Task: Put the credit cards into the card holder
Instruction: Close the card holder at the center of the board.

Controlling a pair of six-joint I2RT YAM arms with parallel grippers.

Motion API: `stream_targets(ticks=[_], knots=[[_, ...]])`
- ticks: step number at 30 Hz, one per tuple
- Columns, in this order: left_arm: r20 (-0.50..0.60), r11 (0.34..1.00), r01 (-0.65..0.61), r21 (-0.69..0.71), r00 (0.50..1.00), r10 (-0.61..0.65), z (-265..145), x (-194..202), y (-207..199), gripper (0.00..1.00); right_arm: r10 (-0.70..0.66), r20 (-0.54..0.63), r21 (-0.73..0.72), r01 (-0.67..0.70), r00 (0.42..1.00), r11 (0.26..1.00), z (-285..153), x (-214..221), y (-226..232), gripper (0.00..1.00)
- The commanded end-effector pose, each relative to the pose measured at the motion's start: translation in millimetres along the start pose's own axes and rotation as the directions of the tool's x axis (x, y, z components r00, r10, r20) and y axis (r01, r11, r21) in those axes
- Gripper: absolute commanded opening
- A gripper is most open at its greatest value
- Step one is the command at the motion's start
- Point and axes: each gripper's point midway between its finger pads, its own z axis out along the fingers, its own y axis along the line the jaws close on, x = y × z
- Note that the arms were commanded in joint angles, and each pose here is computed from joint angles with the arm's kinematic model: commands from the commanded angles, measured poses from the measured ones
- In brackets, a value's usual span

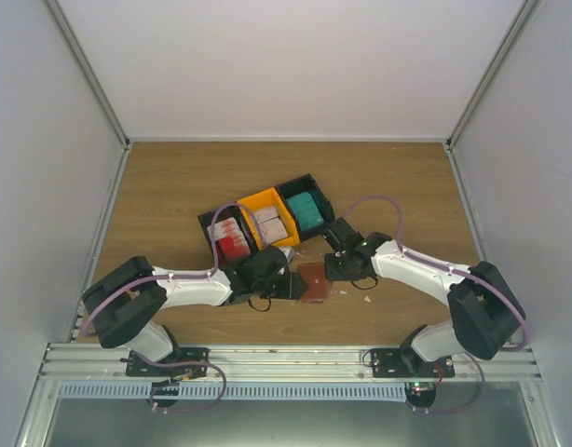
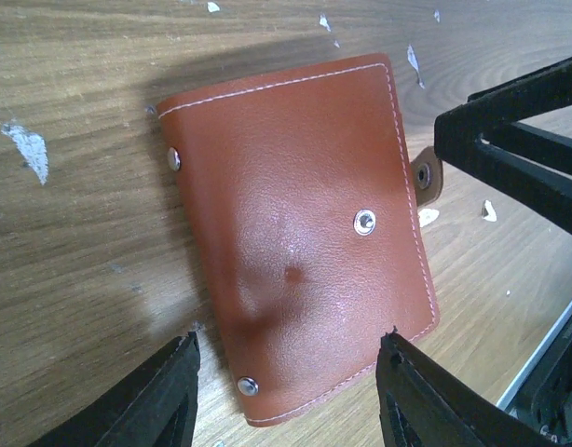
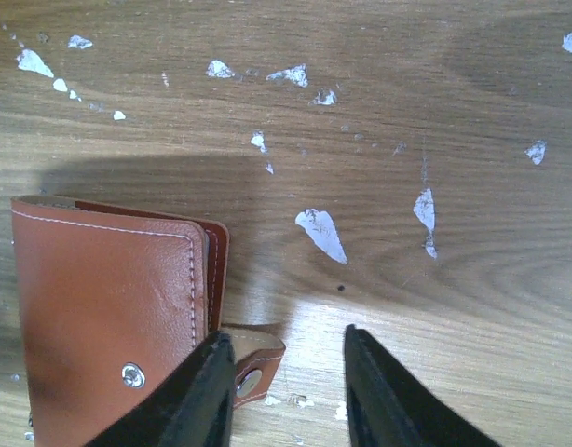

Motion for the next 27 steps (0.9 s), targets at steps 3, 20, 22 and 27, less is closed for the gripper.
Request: stream_targets(ticks=[3, 20, 22, 27], knots=[[0.004, 0.999, -0.020, 0.043, 1.000, 0.020, 7, -3, -7, 0.53, 0.000, 0.013, 0.005, 0.000, 1.000, 1.000, -5, -9, 11, 0.45], [0.010, 0.999, -0.034, 0.028, 0.999, 0.034, 8, -4, -4, 0.53, 0.042, -0.026, 0.019, -0.042, 0.999, 0.999, 1, 9, 4, 0.35], [0.008, 0.999, -0.033, 0.024, 0.999, 0.033, 9, -3, -3, 0.53, 0.046, -0.030, 0.024, -0.045, 0.999, 0.999, 2, 12, 2, 0.32], [0.004, 0.999, -0.033, 0.023, 0.999, 0.033, 9, -2, -2, 0.53, 0.046, -0.028, 0.034, -0.045, 0.999, 0.998, 1, 11, 1, 0.28]])
